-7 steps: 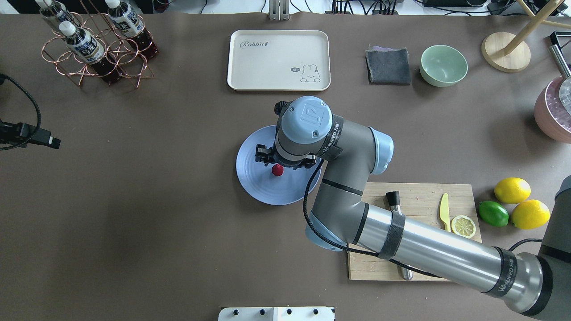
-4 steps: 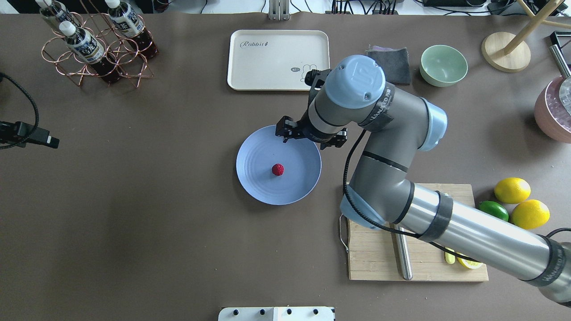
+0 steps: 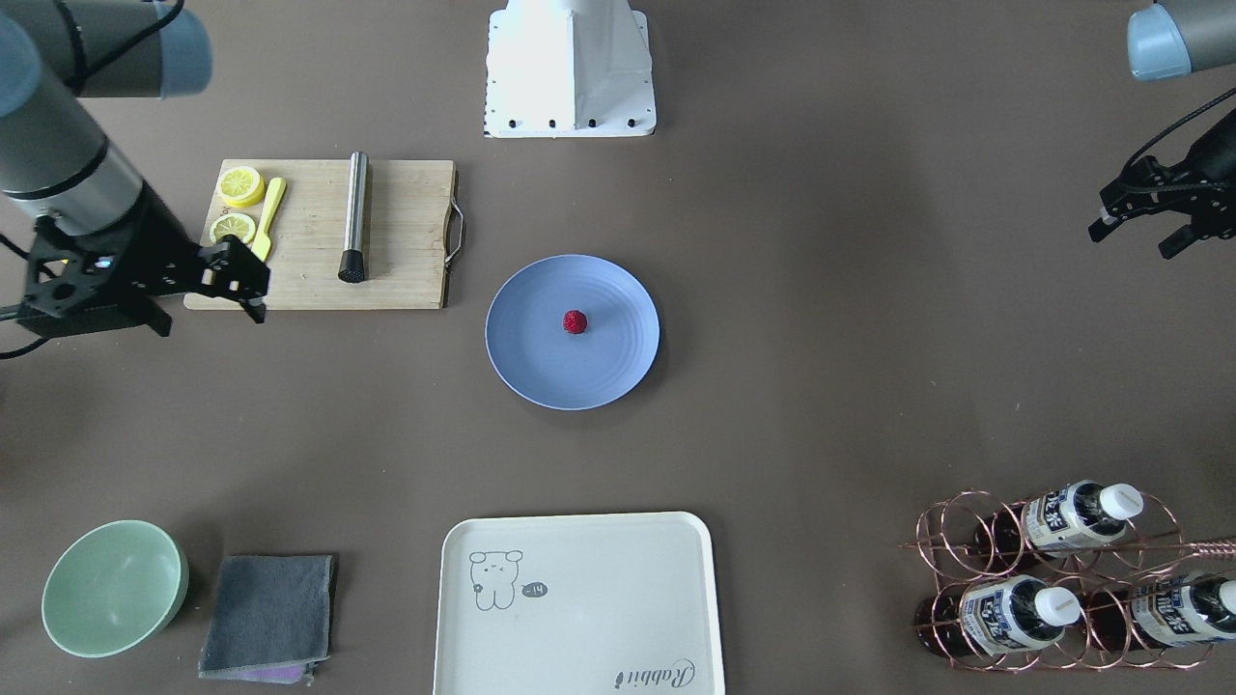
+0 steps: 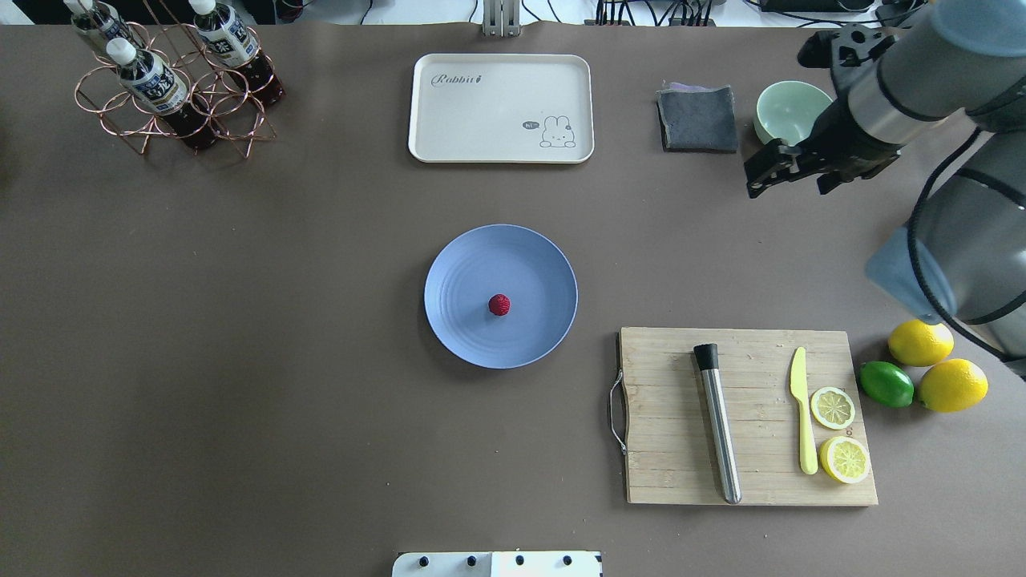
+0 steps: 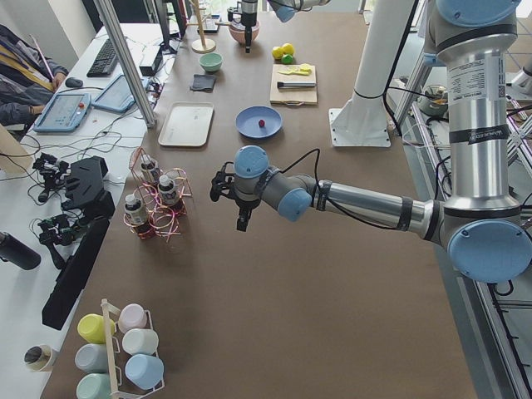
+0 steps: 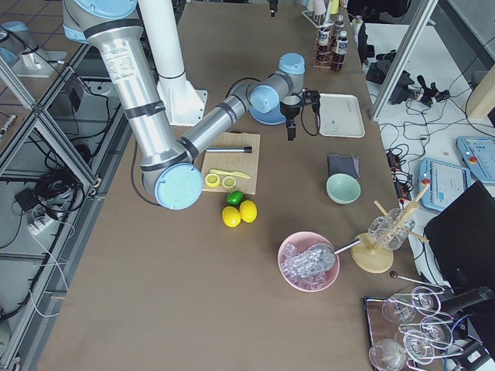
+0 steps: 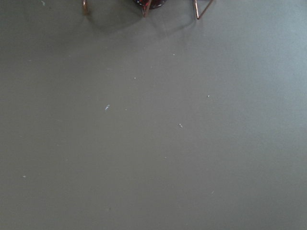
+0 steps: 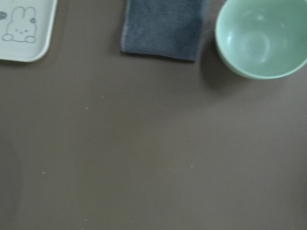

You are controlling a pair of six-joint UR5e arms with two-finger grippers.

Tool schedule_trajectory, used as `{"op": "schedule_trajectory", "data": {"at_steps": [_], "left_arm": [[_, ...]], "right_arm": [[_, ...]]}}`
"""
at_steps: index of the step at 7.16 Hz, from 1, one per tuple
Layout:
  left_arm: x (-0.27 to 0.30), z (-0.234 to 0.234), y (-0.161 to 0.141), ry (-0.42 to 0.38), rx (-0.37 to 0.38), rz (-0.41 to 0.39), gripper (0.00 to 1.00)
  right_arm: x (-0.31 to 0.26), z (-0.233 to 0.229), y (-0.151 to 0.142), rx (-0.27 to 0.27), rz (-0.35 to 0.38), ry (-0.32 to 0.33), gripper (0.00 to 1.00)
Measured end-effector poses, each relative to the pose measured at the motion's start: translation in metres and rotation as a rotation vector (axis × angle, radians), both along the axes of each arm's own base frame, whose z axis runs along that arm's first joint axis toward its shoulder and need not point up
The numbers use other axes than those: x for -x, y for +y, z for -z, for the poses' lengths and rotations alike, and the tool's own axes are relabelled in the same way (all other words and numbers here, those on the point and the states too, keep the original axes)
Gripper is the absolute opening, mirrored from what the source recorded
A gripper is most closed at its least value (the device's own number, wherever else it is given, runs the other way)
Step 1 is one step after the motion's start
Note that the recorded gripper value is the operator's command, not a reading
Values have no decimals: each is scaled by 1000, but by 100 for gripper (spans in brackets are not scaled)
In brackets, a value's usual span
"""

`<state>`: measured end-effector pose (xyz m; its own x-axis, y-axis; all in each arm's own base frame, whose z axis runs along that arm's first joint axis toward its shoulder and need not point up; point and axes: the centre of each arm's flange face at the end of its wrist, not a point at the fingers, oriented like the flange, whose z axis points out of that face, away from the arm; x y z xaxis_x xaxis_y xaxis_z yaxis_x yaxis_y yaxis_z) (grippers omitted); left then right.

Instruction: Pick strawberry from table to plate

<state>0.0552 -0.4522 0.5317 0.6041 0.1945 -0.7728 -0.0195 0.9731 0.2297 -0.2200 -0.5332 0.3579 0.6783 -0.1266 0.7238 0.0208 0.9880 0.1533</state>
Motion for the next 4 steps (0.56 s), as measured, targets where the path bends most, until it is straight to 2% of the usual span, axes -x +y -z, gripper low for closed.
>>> {"op": "schedule_trajectory", "data": {"at_steps": [1,2,4], "left_arm": [[36,-8,-5,-43,-11,-17,97],[66,-9,-11,-72,-9,-36,97],[93,-2,-21,-96,18,-53,97]], "right_arm": [[-69,-63,-10,-11,58,13,100],[-137,-129,-8,-23,102,19,100],[-242,-227,18,-35,148,39,100]]}}
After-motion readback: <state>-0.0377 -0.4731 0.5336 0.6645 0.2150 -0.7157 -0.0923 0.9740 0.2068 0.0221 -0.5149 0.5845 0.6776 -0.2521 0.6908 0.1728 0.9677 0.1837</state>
